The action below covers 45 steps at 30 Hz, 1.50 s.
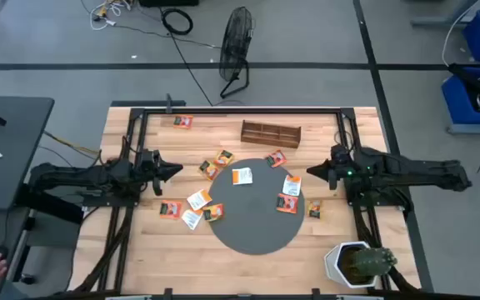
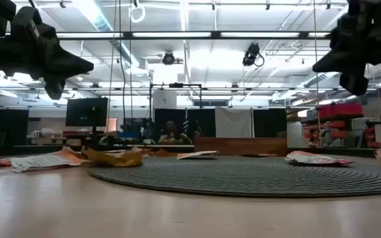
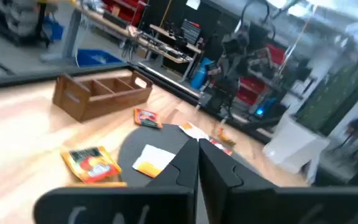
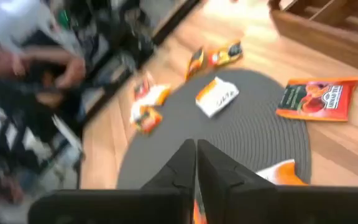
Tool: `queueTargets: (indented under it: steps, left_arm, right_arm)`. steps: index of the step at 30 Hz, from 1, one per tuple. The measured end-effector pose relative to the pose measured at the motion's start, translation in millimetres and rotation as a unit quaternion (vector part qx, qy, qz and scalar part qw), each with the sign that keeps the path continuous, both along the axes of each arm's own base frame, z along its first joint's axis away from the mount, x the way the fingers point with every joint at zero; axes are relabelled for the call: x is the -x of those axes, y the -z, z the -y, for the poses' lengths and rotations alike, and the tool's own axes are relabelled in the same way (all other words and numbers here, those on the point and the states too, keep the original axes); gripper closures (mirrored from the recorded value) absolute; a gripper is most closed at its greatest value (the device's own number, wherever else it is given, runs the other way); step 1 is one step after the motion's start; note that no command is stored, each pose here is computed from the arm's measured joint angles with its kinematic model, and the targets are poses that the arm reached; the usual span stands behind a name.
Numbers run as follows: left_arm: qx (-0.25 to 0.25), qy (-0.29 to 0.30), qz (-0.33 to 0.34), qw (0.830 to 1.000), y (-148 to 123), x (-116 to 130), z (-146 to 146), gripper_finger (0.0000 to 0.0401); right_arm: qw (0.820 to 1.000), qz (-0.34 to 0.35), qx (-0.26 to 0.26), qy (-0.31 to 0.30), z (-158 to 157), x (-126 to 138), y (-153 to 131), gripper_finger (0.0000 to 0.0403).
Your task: Pick & Place Tea
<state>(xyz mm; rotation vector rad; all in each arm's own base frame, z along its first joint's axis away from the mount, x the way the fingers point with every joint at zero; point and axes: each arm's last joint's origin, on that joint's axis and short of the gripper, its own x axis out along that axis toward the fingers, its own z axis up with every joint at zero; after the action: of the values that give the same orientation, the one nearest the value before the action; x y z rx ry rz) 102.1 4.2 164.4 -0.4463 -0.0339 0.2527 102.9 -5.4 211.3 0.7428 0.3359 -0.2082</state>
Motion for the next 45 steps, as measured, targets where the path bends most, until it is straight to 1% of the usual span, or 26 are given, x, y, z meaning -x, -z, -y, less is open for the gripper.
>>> queueTargets:
  steps: [2,5,8,11,14,16,18,20,23,29,35,37,40,42,45]
  left_arm:
    - [-0.025,-0.001,-0.002,1.0,-0.9,0.0,-0.1,0.038]
    - [-0.023,-0.023,0.004,0.999,-1.9,0.4,-1.2,0.0377]
    - [-0.01,-0.043,0.009,0.999,-2.3,0.7,-2.3,0.0376]
    - [-0.01,-0.044,0.009,0.999,-2.3,0.8,-2.4,0.0376]
    - [-0.01,-0.043,0.009,0.999,-2.3,0.7,-2.4,0.0376]
    - [-0.009,-0.042,0.009,0.999,-2.3,0.7,-2.4,0.0376]
    - [-0.009,-0.042,0.009,0.999,-2.3,0.7,-2.3,0.0376]
    - [-0.009,-0.042,0.009,0.999,-2.3,0.7,-2.3,0.0376]
    - [-0.009,-0.041,0.009,0.999,-2.2,0.7,-2.3,0.0376]
    - [-0.009,-0.04,0.008,0.999,-2.1,0.7,-2.3,0.0376]
    - [-0.009,-0.04,0.008,0.999,-2.1,0.7,-2.3,0.0376]
    - [-0.009,-0.04,0.008,0.999,-2.1,0.7,-2.3,0.0376]
    - [-0.009,-0.04,0.008,0.999,-2.1,0.7,-2.3,0.0376]
    - [-0.01,-0.04,0.008,0.999,-2.1,0.6,-2.2,0.0376]
    - [-0.013,-0.042,0.006,0.999,-2.0,0.7,-2.3,0.0376]
  right_arm:
    - [0.999,-0.03,0.019,-0.032,-1.0,-5.6,-9.8,0.0376]
    - [0.991,-0.107,0.025,-0.071,-2.2,-13.1,-18.7,0.0352]
    - [0.979,-0.174,0.025,-0.106,-3.2,-21.2,-20.5,0.0305]
    - [0.967,-0.209,0.032,-0.142,-4.0,-31.4,-17.9,0.0245]
    - [0.947,-0.266,0.053,-0.175,-4.0,-38.5,-5.6,0.0188]
    - [0.93,-0.313,0.051,-0.185,-3.8,-40.9,3.8,0.0157]
    - [0.916,-0.349,0.053,-0.193,-3.5,-43.2,11.3,0.0134]
    - [0.903,-0.372,0.054,-0.205,-3.7,-44.9,16.7,0.0121]
    - [0.892,-0.399,0.042,-0.207,-4.1,-47.3,22.9,0.0117]
    - [0.894,-0.42,-0.03,-0.152,-4.5,-54.9,30.1,0.0126]
    - [0.906,-0.393,-0.068,-0.142,-5.4,-64.0,30.6,0.0134]
    - [0.904,-0.392,-0.087,-0.146,-6.4,-64.1,30.4,0.0137]
    - [0.896,-0.405,-0.108,-0.147,-8.3,-63.4,31.6,0.0145]
    - [0.89,-0.416,-0.102,-0.156,-9.1,-67.8,29.3,0.0153]
    - [0.886,-0.423,-0.069,-0.177,-8.4,-83.5,22.4,0.0163]
